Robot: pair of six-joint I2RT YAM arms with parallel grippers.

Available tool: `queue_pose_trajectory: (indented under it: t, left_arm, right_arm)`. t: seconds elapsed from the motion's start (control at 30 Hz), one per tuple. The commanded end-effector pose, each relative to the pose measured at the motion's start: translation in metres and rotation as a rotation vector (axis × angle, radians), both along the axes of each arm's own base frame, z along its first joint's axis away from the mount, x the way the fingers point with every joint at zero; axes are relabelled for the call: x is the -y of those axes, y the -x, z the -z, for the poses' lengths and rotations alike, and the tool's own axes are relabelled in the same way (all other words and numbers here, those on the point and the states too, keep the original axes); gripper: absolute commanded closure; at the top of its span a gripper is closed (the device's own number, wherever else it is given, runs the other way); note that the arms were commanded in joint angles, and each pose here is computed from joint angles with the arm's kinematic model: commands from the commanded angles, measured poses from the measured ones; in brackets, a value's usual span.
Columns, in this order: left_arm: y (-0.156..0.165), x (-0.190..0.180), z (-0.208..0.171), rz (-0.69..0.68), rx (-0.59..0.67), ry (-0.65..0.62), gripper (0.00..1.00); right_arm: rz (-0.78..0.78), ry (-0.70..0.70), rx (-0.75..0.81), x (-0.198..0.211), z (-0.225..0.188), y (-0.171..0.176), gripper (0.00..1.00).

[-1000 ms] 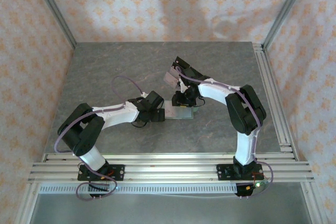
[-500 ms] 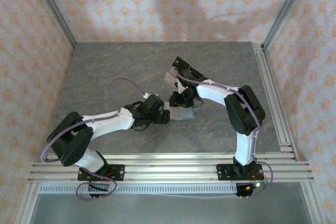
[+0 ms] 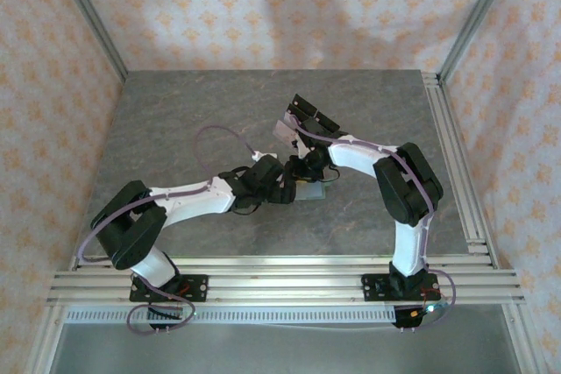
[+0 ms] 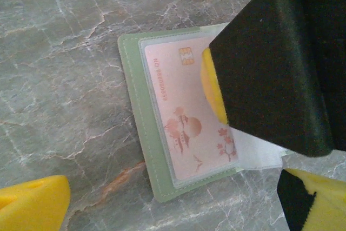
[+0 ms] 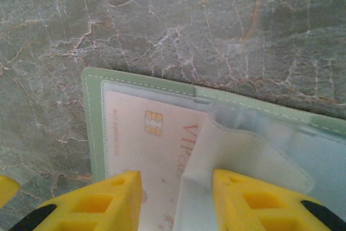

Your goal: Put the credit cards into the card holder

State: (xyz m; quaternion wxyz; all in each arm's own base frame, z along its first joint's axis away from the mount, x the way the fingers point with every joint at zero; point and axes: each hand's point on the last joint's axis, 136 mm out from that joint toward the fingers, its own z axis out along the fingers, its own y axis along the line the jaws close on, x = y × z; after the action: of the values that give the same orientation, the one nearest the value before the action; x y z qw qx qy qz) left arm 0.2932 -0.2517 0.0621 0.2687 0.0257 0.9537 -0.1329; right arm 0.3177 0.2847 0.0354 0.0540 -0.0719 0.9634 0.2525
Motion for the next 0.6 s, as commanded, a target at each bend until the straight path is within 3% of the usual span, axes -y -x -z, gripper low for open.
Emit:
queue_pose_trajectory:
  t: [0.0,0.57]
  left_arm:
    - [-0.010,0.008,-0.004,-0.007,0.042,-0.010,0.00]
    - [-0.018,0.010,0.013,-0.041,0.048,-0.082,0.00]
  right_arm:
    - [0.001,0.003,-0.018,-0.001,0.005,0.006,0.61]
    - [0.000,0.002,-0.017,-0.001,0.005,0.006,0.61]
